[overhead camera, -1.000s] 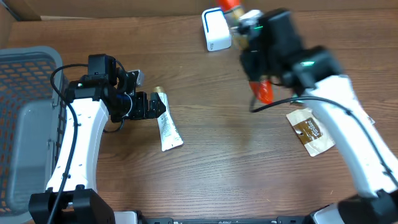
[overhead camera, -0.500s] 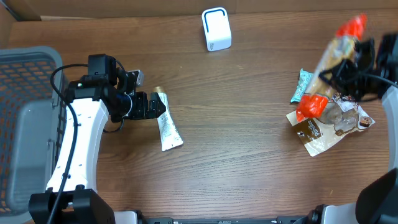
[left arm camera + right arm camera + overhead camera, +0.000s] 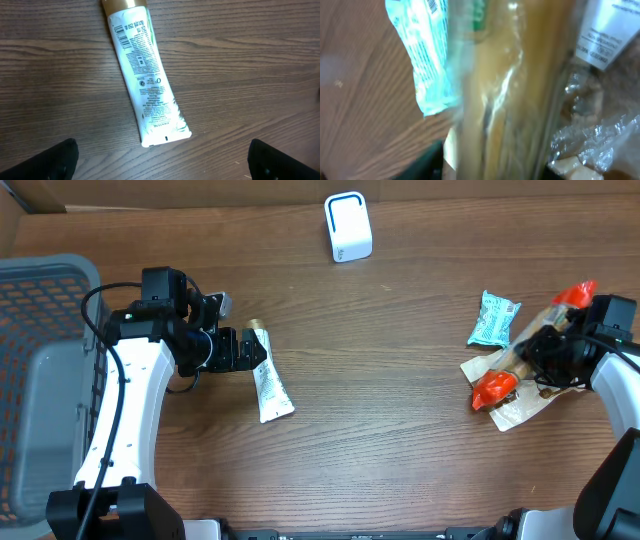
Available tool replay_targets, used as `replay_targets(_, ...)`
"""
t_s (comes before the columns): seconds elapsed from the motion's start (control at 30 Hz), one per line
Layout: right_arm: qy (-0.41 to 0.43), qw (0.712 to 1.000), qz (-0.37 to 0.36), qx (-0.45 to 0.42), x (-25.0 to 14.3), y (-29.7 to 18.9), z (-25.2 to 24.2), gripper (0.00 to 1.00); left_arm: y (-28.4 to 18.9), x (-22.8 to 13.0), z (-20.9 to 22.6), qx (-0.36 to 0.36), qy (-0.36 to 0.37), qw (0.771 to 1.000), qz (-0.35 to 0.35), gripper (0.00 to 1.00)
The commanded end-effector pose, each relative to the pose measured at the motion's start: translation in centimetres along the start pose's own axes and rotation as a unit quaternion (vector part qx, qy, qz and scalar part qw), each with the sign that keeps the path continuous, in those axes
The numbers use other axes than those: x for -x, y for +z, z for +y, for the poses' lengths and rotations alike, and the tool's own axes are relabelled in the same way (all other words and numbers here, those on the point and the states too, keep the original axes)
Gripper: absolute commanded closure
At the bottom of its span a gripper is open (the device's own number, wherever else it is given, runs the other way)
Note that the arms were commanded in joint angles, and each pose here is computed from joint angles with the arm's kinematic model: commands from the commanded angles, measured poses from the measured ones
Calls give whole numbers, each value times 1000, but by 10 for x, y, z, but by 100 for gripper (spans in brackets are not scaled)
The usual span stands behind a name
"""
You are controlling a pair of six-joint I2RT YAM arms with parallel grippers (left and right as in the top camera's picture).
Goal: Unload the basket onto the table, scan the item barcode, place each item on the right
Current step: 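Carry the spaghetti package right and release it on the pile, then move the right gripper left toward the white tube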
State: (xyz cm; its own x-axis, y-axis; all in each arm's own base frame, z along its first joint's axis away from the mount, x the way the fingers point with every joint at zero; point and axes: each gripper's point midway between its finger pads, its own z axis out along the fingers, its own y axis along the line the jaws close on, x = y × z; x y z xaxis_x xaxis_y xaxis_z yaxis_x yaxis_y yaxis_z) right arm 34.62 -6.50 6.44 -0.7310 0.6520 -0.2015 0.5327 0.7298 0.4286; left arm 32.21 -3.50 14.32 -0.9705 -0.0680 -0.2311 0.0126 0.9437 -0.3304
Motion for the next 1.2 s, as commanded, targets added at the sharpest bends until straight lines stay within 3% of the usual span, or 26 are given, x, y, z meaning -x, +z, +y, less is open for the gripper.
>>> replay_targets(0.0, -5, 1000, -15, 8, 7, -19, 12, 30, 1, 0, 0, 0, 10, 1000, 2, 0)
replay_targets(0.1, -1, 1000, -6, 4, 7, -33, 17, 0, 1, 0, 0, 0, 10, 1000, 2, 1)
replay_targets(0.37, -33, 998, -45, 38, 22, -126, 74, 0, 1, 0, 0, 0, 10, 1000, 2, 0)
replay_targets(0.53, -118, 978, -12, 174, -11, -142, 150, 0, 1, 0, 0, 0, 10, 1000, 2, 0)
replay_targets(0.63, -214, 952, 17, 220, -42, -128, 193, 0, 1, 0, 0, 0, 10, 1000, 2, 0)
replay_targets(0.87, -344, 896, 100, 263, -134, -61, 271, 3, 1, 0, 0, 0, 10, 1000, 2, 1)
replay_targets(1.17, -394, 863, 191, 250, -232, 38, 299, 11, 1, 0, 0, 0, 10, 1000, 2, 0)
